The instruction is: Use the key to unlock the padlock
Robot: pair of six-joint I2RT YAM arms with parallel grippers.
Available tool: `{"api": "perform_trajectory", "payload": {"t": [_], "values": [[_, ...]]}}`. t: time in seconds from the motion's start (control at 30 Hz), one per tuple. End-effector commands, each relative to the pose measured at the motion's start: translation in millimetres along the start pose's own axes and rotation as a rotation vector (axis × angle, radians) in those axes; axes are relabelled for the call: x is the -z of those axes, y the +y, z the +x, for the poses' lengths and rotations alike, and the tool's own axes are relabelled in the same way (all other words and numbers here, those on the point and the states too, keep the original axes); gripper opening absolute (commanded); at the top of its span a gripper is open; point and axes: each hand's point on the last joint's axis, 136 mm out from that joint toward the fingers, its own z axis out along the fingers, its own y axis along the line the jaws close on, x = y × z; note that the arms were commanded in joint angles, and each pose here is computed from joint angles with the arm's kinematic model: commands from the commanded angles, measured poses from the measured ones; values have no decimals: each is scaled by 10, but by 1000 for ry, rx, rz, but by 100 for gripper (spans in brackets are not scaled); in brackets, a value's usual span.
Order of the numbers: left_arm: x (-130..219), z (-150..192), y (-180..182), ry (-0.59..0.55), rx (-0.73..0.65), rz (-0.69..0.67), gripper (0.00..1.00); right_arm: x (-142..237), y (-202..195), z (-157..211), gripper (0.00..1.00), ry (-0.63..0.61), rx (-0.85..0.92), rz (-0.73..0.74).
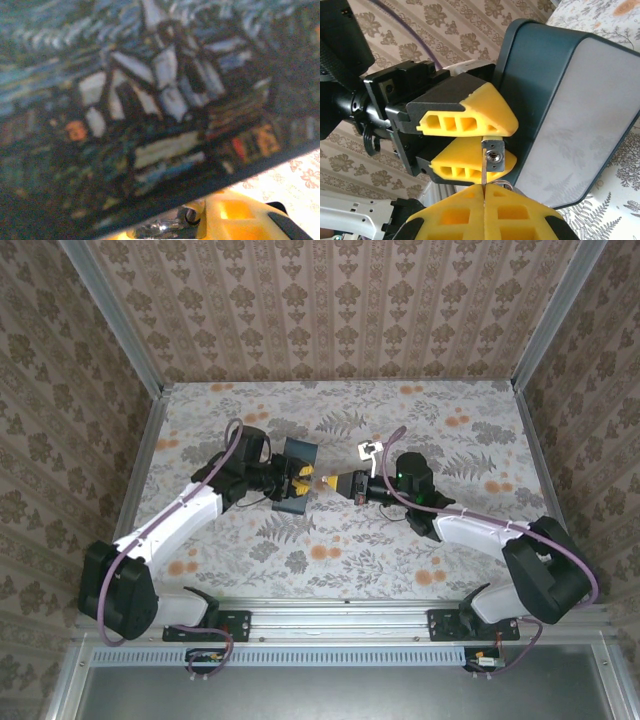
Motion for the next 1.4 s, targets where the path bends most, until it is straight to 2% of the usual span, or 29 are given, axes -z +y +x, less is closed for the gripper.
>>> {"api": "perform_trajectory", "payload": {"t": [0.0,0.53,1.37], "values": [[133,122,-181,14,-31,75,6,-40,84,-123,0,-30,21,-21],[132,106,-164,8,-21,81,4,-152,112,-15,0,3,16,-42],[154,87,-174,-11,-5,99,3,-271,146,-38,0,-22,-17,-64]]}}
